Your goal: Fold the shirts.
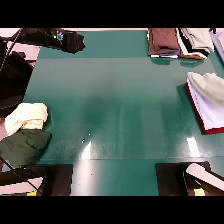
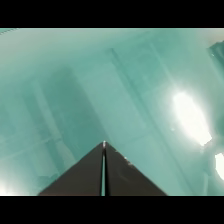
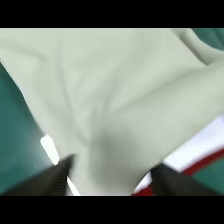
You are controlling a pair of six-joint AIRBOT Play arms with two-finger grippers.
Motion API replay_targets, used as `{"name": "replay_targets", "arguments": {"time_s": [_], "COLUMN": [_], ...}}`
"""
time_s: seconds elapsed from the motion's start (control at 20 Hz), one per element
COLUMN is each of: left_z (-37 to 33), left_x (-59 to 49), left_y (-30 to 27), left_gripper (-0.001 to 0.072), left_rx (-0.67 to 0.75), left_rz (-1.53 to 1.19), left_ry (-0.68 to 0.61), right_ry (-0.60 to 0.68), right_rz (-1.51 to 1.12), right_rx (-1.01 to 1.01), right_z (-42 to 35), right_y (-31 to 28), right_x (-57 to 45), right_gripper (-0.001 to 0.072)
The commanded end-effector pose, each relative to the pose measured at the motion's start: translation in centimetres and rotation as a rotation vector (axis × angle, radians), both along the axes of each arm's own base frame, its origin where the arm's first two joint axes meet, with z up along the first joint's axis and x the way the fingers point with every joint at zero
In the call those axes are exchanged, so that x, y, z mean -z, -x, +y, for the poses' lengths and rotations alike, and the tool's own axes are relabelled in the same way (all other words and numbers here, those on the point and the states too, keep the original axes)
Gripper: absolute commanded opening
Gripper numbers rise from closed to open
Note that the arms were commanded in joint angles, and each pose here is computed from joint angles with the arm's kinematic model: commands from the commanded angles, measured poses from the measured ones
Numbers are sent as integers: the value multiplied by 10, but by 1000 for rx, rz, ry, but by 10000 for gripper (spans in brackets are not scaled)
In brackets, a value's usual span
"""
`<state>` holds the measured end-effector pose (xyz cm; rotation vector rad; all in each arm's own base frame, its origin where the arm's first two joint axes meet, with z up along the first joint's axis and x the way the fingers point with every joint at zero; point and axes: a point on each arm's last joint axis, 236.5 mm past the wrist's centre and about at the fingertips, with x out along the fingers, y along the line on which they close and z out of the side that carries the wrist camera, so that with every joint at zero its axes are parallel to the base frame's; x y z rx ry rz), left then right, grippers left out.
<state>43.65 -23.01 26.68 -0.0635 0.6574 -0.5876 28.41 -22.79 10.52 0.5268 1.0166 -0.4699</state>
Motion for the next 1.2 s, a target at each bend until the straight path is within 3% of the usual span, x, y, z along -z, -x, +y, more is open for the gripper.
{"name": "replay_targets", "arguments": {"time_s": [0.0,0.1,0.25,0.6,0.7,0.85,1.15], "left_z": [0,0,0,-1,-1,-2,-1], "left_x": [1,1,-1,-5,-11,-22,-39], "left_y": [0,0,-1,-4,-8,-15,-26], "left_gripper": [24,24,25,25,24,25,24], "left_rx": [3,3,0,-5,-15,-30,-54], "left_rz": [1,1,-8,-23,-51,-97,-169], "left_ry": [-4,-5,1,10,25,50,90], "right_ry": [-88,-95,-64,-98,-107,-76,-120], "right_rz": [108,70,-164,-480,-528,-594,-574], "right_rx": [116,167,135,-395,-520,-720,-819], "right_z": [10,7,13,184,235,299,339], "right_y": [64,73,28,-85,-97,-101,-98], "right_x": [57,49,-12,-120,-130,-142,-134], "right_gripper": [659,658,656,636,465,25,21]}}
